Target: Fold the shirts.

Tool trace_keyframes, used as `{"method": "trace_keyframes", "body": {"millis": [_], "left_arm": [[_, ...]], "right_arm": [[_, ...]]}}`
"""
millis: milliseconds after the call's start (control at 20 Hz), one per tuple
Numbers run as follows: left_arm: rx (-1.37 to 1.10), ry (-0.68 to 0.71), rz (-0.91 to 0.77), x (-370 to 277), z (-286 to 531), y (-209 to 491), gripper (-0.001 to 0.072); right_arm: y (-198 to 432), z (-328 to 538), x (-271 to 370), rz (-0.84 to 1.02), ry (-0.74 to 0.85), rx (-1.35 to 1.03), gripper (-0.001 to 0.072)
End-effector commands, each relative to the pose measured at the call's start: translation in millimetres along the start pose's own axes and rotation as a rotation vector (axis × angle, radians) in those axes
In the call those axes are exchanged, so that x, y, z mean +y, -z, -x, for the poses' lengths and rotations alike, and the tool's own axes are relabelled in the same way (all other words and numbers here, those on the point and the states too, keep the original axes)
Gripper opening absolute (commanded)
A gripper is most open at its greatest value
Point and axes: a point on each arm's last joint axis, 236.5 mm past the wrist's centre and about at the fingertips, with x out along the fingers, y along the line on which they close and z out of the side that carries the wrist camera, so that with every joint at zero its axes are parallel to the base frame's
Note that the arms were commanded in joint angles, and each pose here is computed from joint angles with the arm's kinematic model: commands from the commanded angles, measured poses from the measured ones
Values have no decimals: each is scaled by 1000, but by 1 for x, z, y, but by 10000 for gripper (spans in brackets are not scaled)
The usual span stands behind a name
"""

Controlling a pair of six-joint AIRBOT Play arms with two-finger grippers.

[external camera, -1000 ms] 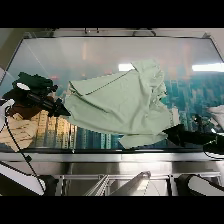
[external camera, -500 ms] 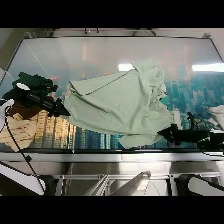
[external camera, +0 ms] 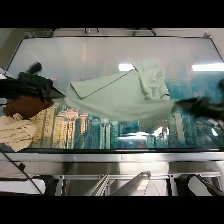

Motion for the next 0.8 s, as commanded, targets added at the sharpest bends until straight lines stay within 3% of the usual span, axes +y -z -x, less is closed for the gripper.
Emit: {"method": "trace_keyframes", "body": {"millis": [0, 100, 250, 350, 550, 750], "left_arm": [[-314, 365, -375, -195, 67, -7, 17], [-474, 444, -622, -294, 107, 23, 18], [-641, 257, -879, -384, 130, 66, 19], [-727, 112, -956, -415, 134, 80, 20], [-781, 51, -845, -399, 155, 62, 20], [-633, -42, -479, -267, 136, 9, 20]], "right_arm": [[-61, 52, 163, 385, -140, -179, 24], [-71, 86, 256, 610, -239, -312, 24], [-71, 121, 352, 932, -247, -491, 24], [-71, 126, 388, 1053, -216, -545, 24], [-101, 123, 365, 1087, 1, -530, 24], [-129, 90, 274, 923, 128, -352, 24]]}}
